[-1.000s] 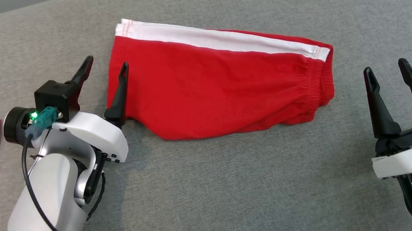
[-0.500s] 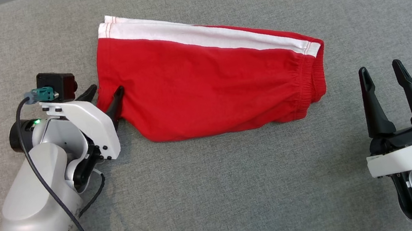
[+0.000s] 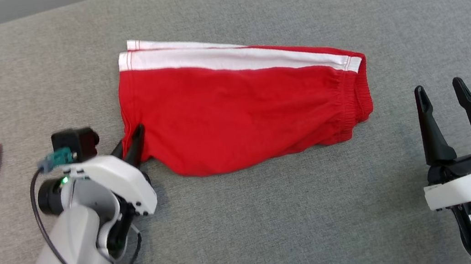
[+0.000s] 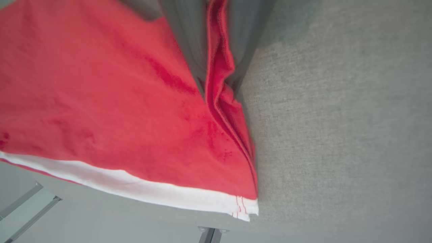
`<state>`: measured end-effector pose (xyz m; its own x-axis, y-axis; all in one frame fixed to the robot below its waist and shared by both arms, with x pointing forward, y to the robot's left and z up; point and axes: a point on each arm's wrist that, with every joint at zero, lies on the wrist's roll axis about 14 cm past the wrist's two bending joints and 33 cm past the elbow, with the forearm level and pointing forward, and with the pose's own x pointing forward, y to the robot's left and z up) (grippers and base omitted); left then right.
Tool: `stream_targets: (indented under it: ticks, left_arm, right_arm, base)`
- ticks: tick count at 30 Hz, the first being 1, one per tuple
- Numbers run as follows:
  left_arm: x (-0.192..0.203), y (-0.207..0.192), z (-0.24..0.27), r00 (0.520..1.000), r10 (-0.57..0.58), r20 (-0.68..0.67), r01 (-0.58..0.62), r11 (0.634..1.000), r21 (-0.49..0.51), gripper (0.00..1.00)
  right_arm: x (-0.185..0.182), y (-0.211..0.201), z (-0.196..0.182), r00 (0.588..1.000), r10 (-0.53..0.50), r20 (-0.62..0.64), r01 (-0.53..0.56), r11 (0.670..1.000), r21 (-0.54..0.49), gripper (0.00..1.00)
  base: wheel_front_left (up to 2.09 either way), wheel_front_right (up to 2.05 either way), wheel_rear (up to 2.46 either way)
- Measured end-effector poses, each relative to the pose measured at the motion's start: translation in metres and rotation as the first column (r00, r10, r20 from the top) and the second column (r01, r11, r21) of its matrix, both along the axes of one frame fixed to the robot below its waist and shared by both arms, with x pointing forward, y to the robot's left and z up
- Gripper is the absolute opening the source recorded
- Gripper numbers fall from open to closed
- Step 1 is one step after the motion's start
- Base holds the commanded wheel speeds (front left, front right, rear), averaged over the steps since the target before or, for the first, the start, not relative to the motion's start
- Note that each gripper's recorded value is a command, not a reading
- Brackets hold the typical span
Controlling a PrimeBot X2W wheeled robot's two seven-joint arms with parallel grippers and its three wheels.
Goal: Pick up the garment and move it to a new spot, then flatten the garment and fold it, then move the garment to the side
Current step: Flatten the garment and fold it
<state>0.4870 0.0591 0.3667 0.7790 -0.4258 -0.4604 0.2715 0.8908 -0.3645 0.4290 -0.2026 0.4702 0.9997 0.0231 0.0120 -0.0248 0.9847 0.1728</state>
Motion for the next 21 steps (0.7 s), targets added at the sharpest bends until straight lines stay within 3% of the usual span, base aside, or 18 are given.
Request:
stream_targets:
  ticks: [13,14,15,21]
  left_arm:
    - [-0.065,0.037,0.023,0.982,0.190,0.002,-0.190,0.980,-0.051,0.03]
    - [-0.066,0.038,0.027,0.980,0.197,0.012,-0.196,0.979,-0.056,0.69]
    - [-0.066,0.039,0.029,0.980,0.198,0.015,-0.197,0.979,-0.053,1.00]
    - [-0.051,0.063,0.064,0.934,0.300,0.195,-0.296,0.954,-0.054,1.00]
  right_arm:
    - [-0.006,0.016,0.005,0.998,0.060,0.002,-0.060,0.998,-0.002,1.00]
    - [-0.006,0.017,0.005,0.998,0.063,0.002,-0.063,0.998,-0.002,1.00]
    - [-0.006,0.018,0.006,0.998,0.067,0.000,-0.067,0.998,-0.002,1.00]
    - [-0.007,0.018,0.010,0.997,0.072,0.004,-0.072,0.997,-0.013,1.00]
  base:
    - [0.00,0.00,0.00]
    - [0.00,0.00,0.00]
    - [0.00,0.00,0.00]
    - [0.00,0.00,0.00]
